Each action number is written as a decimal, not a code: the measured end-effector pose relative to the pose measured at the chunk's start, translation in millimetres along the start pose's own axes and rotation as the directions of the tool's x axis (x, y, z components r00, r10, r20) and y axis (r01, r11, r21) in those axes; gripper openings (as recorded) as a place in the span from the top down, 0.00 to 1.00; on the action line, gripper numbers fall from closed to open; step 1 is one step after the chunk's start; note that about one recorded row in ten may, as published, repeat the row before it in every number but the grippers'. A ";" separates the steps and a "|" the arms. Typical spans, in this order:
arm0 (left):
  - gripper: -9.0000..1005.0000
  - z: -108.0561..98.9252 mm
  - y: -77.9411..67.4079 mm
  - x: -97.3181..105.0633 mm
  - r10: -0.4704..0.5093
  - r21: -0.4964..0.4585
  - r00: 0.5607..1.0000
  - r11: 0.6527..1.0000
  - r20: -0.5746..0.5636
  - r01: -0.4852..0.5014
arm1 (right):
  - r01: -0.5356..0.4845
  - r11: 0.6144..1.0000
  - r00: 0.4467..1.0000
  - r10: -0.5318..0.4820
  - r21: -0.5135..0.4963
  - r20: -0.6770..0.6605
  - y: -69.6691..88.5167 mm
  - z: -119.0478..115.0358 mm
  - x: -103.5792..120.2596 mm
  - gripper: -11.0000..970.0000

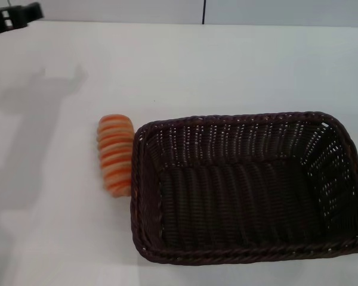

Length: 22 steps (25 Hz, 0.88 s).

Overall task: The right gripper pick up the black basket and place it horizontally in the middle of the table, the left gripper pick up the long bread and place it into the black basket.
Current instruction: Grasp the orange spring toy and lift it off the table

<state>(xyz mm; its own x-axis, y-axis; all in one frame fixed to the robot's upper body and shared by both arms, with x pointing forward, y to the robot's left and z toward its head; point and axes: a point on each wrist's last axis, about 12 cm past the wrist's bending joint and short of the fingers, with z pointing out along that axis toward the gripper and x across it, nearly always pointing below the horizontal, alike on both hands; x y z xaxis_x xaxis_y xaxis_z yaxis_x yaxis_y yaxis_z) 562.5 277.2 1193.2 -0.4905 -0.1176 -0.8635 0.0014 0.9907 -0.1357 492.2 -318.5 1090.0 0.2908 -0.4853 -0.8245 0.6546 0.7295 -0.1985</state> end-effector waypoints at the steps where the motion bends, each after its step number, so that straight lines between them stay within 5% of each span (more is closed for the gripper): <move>1: 0.18 0.0 0.0 0.0 0.000 0.000 1.000 1.000 0.000 0.000 | 0.000 1.000 1.000 0.000 0.000 0.000 0.0 0.0 0.0 0.66; 6: 0.19 1.3 -8.4 -1.7 0.011 0.014 0.998 1.000 -0.068 -0.010 | 0.009 1.000 1.000 -0.009 -0.005 -0.019 0.8 6.2 4.7 0.66; 7: 0.19 5.6 -26.1 -0.7 -0.009 0.064 0.981 0.998 -0.193 0.022 | 0.012 1.000 1.000 -0.012 0.000 -0.022 -0.7 7.9 6.6 0.66; 10: 0.19 10.3 -42.2 -3.4 -0.001 0.069 0.954 0.997 -0.299 0.022 | -0.001 1.000 1.000 0.001 -0.007 -0.021 -1.9 9.5 9.7 0.66; 22: 0.20 35.5 -67.1 5.8 0.020 0.037 0.864 0.999 -0.502 -0.002 | -0.006 1.000 1.000 0.006 -0.015 -0.013 -6.6 14.6 15.7 0.66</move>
<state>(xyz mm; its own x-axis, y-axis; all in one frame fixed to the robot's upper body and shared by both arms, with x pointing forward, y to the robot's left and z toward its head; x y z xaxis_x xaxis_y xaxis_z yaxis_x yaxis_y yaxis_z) 590.5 207.6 1180.0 -0.8617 -0.0476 -0.5053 0.0344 0.9878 -0.1517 502.7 -338.0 1086.1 0.2854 -0.4746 -0.8326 0.6424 0.7394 -0.2013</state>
